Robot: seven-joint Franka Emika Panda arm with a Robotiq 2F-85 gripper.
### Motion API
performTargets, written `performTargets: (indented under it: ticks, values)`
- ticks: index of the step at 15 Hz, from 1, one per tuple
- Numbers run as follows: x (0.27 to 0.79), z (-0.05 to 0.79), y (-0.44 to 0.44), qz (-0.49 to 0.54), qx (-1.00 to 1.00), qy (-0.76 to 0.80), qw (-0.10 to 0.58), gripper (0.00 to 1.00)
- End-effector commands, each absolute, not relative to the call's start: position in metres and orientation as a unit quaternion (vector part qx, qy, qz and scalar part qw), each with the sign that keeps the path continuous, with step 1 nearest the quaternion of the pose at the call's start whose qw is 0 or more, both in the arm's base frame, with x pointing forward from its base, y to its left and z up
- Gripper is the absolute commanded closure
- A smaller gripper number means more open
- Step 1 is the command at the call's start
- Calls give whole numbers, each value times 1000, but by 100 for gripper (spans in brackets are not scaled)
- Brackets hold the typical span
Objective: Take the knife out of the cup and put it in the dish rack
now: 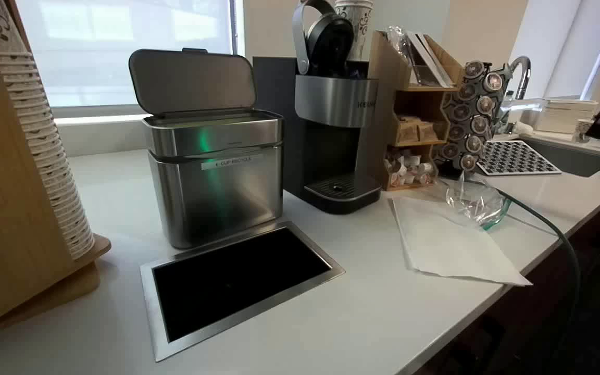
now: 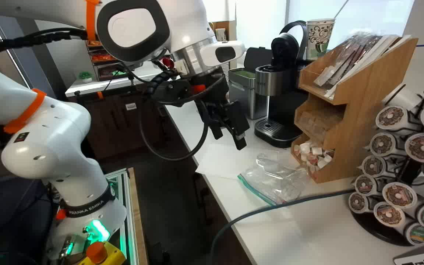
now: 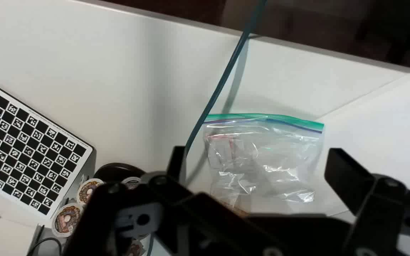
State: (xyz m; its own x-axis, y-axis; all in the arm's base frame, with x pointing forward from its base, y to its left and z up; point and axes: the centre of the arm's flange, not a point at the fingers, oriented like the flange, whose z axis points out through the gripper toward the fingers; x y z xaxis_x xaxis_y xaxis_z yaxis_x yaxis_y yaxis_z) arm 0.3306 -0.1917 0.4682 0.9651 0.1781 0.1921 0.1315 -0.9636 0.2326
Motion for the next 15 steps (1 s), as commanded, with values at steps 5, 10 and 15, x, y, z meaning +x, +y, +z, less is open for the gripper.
performTargets:
  ticks: [5, 10, 15]
  values:
    - [331, 468, -192, 106, 985, 79, 110, 0]
    - [355, 539, -186, 177, 968, 85, 156, 0]
    - [406, 624, -167, 295, 935, 70, 186, 0]
